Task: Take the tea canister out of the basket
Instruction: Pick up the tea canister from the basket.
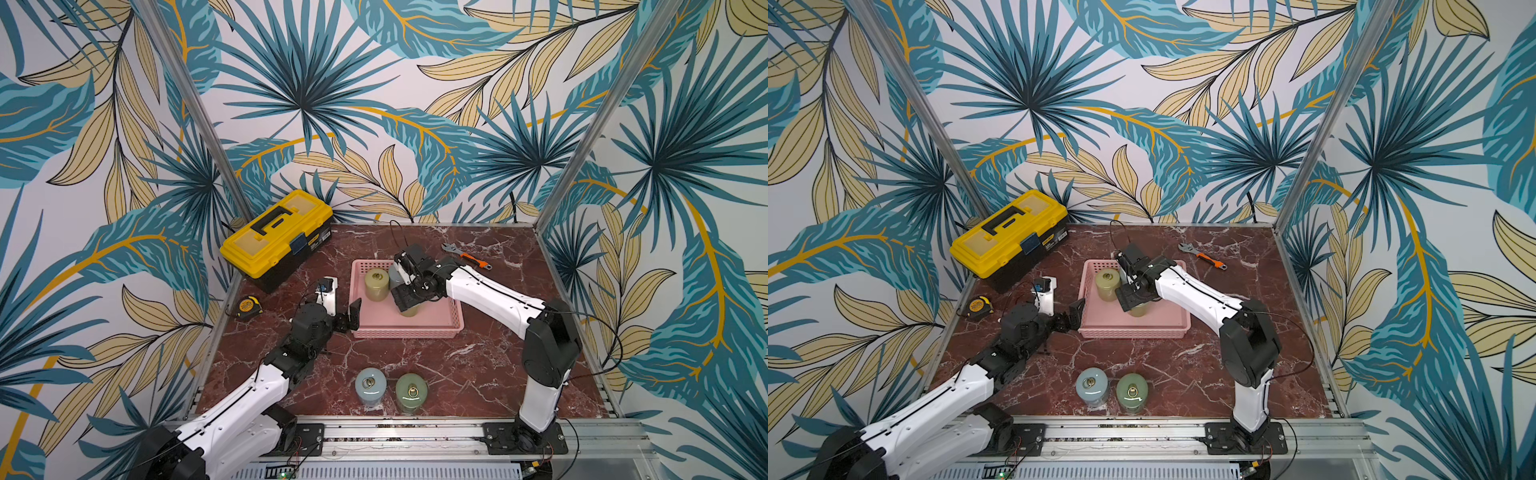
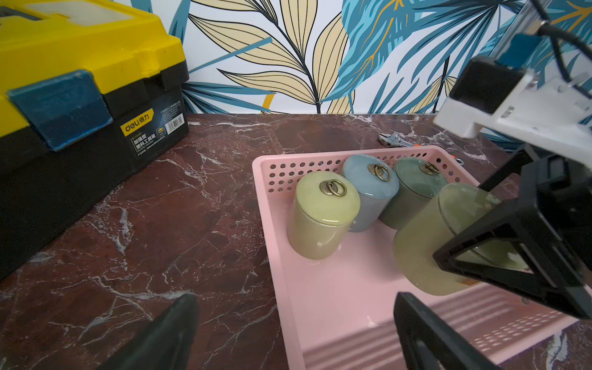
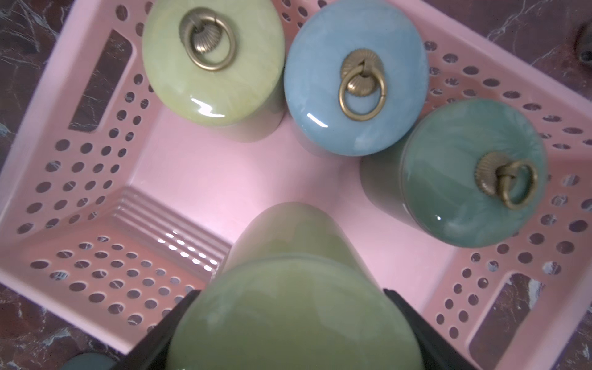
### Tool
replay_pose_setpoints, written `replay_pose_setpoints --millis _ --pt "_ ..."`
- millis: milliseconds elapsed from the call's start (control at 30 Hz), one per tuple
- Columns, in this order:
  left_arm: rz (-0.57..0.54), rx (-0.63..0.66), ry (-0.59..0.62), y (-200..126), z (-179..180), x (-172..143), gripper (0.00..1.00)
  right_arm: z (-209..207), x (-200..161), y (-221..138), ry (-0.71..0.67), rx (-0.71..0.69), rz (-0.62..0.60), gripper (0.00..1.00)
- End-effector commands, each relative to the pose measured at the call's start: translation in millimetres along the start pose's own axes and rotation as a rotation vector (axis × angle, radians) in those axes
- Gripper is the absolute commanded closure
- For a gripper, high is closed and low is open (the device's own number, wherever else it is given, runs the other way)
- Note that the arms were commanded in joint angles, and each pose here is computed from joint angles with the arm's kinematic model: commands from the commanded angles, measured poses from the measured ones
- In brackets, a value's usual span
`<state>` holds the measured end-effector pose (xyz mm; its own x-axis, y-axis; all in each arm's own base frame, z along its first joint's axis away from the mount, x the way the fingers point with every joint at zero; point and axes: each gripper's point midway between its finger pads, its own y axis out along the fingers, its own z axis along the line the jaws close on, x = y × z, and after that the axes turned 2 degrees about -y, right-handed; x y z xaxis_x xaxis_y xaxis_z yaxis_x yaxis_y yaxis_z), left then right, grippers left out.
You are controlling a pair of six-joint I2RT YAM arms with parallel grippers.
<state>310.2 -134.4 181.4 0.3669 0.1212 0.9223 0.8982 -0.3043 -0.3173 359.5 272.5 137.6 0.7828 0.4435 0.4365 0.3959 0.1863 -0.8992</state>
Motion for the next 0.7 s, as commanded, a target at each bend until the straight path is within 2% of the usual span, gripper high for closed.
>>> replay_pose_setpoints --millis 0,400,667 --pt "0.004 0.01 0.014 1 5 -9 0.0 -1 18 -33 -0.006 -0.001 -0.079 0.41" --pt "0.003 -0.019 0.009 0 0 -9 0.0 -3 16 -56 -0.002 0.001 -0.096 0.42" --pt "0.003 -0.024 0.009 0 -1 -8 0.0 -4 2 -75 -0.006 -0.009 -0.097 0.42"
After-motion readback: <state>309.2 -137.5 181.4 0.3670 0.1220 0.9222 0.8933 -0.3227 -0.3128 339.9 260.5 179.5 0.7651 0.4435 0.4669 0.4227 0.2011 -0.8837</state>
